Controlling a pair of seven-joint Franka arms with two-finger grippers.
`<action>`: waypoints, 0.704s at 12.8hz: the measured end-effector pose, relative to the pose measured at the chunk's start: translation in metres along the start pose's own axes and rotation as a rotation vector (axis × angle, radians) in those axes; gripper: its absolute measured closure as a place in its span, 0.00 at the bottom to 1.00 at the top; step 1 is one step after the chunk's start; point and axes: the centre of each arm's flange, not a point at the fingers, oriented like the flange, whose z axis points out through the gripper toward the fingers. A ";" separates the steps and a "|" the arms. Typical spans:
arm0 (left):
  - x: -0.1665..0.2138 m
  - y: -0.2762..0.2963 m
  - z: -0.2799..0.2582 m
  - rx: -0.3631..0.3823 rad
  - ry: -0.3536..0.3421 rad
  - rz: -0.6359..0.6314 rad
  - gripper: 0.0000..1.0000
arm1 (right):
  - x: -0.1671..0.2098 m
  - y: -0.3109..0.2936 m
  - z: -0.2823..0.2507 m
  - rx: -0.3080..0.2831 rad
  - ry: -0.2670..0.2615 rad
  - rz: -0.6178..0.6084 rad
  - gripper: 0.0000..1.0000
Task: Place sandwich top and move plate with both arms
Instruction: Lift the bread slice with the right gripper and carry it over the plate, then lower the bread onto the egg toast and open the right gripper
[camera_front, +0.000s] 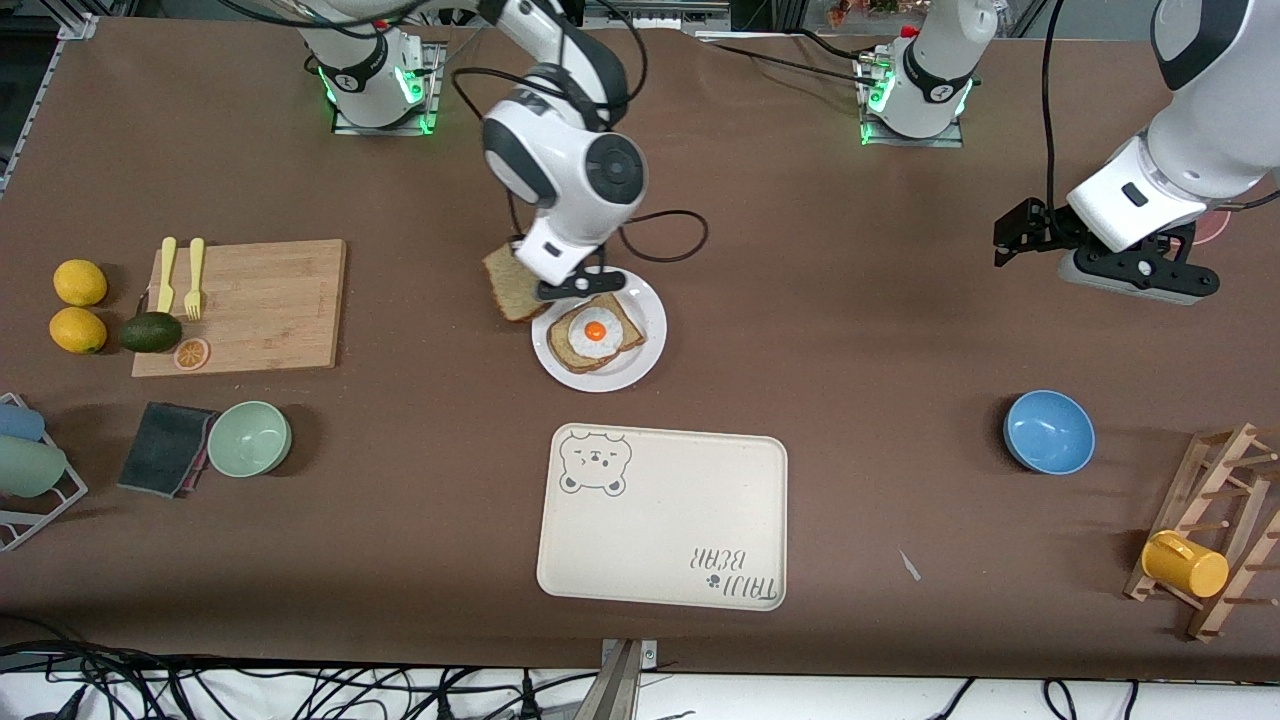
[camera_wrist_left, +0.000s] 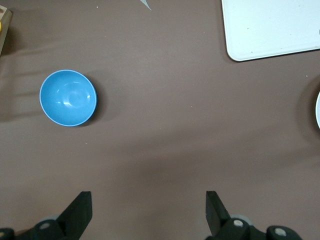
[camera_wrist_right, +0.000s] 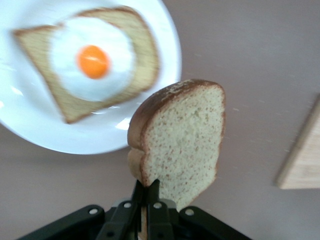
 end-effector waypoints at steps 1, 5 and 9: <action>0.000 -0.001 0.000 0.000 -0.002 -0.001 0.00 | 0.009 -0.013 0.004 0.017 0.002 -0.006 0.95; -0.001 -0.002 0.001 -0.001 -0.011 -0.004 0.00 | 0.040 -0.028 0.017 0.100 0.053 0.002 0.95; -0.001 -0.002 0.001 -0.001 -0.012 -0.004 0.00 | 0.045 -0.033 0.008 0.135 0.094 0.001 0.95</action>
